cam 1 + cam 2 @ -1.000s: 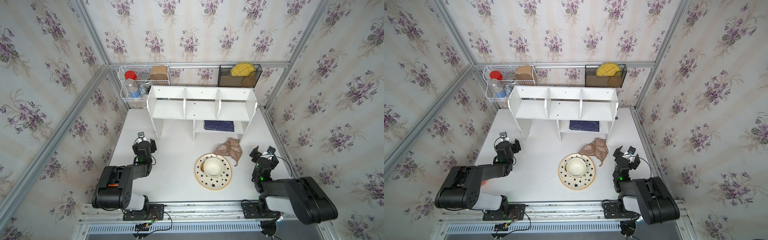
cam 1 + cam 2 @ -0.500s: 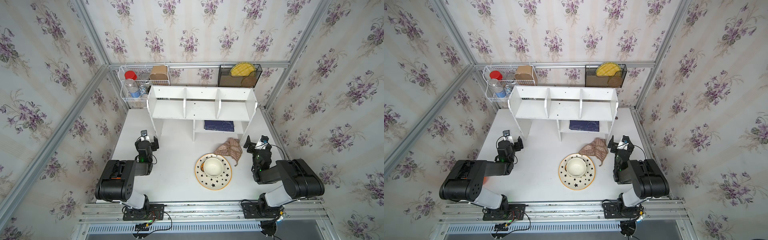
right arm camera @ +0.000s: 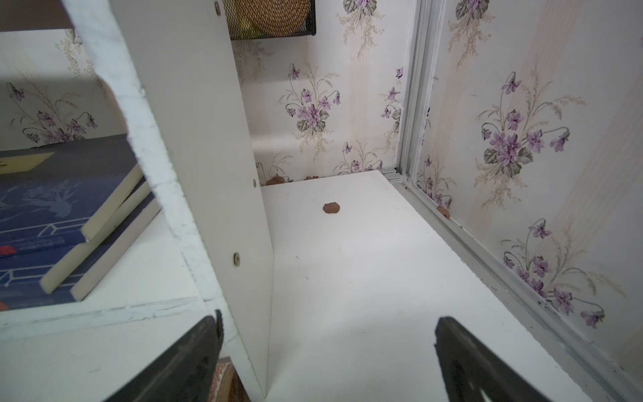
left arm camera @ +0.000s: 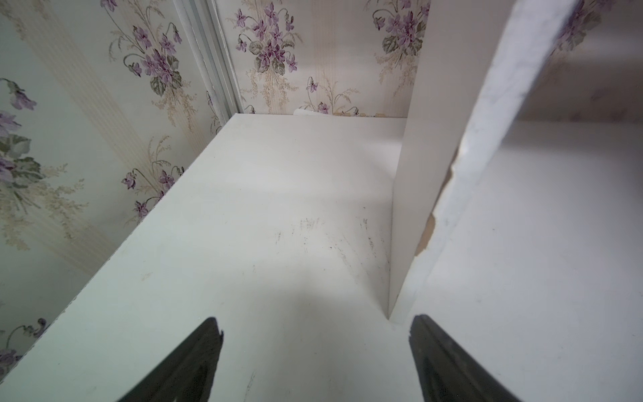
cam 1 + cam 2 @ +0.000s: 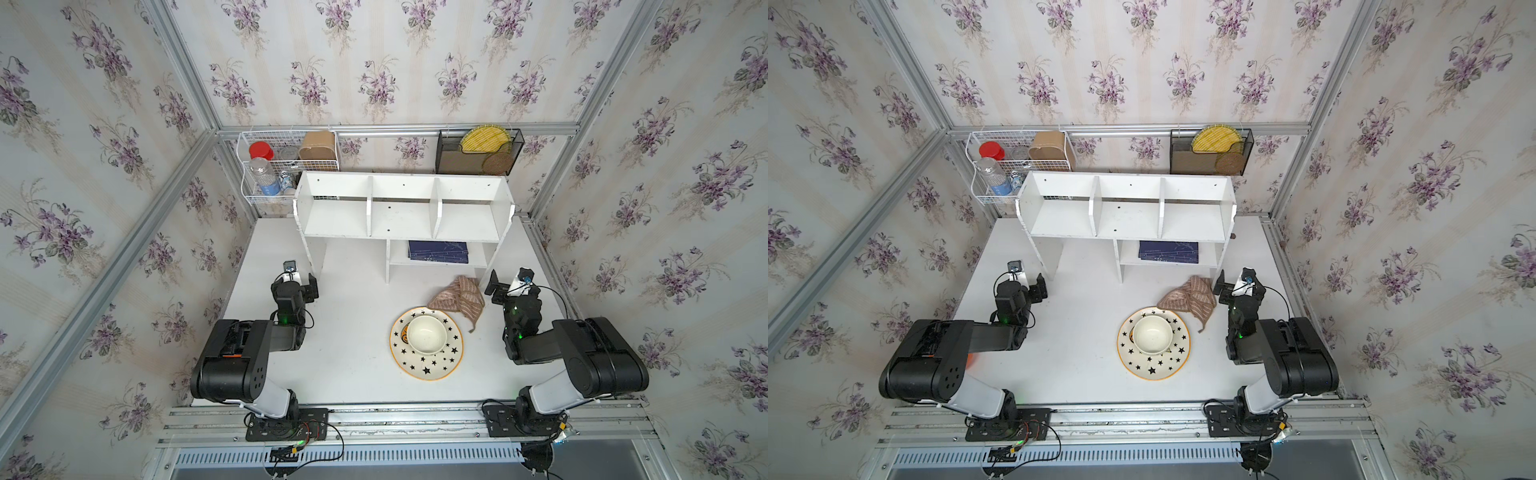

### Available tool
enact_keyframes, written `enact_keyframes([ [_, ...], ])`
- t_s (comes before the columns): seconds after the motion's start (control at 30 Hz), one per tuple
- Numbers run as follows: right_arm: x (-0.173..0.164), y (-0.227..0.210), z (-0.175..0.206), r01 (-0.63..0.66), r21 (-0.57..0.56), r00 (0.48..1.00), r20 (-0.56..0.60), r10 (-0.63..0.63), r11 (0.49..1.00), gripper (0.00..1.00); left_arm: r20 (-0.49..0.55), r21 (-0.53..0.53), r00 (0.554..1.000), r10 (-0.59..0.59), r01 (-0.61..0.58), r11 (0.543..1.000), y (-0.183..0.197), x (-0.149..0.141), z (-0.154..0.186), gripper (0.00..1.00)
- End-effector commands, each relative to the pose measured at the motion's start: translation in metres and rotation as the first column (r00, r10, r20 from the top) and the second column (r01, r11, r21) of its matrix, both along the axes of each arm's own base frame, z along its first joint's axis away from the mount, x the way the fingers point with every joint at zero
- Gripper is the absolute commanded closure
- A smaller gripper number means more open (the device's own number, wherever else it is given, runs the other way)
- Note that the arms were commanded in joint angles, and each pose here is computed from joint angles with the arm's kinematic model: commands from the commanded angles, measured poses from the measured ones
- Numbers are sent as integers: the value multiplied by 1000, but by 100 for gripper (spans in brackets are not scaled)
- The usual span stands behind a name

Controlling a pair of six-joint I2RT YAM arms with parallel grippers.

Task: Wipe the bookshelf clean with a cloth
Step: Reset both arms

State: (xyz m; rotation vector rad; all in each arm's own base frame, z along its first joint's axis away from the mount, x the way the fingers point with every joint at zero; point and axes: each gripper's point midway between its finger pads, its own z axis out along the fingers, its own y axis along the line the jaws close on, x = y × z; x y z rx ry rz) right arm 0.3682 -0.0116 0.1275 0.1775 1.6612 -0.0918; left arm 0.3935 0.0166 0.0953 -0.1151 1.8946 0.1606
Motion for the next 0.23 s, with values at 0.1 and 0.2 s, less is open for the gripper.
enact_keyframes([
  [0.1, 4, 0, 1, -15, 16, 1000, 2, 14, 1000, 0, 8, 11, 1000, -7, 7, 1000, -1, 2, 3, 12],
  [0.2, 1, 0, 2, -16, 13, 1000, 11, 16, 1000, 0, 6, 11, 1000, -8, 8, 1000, -1, 2, 2, 12],
])
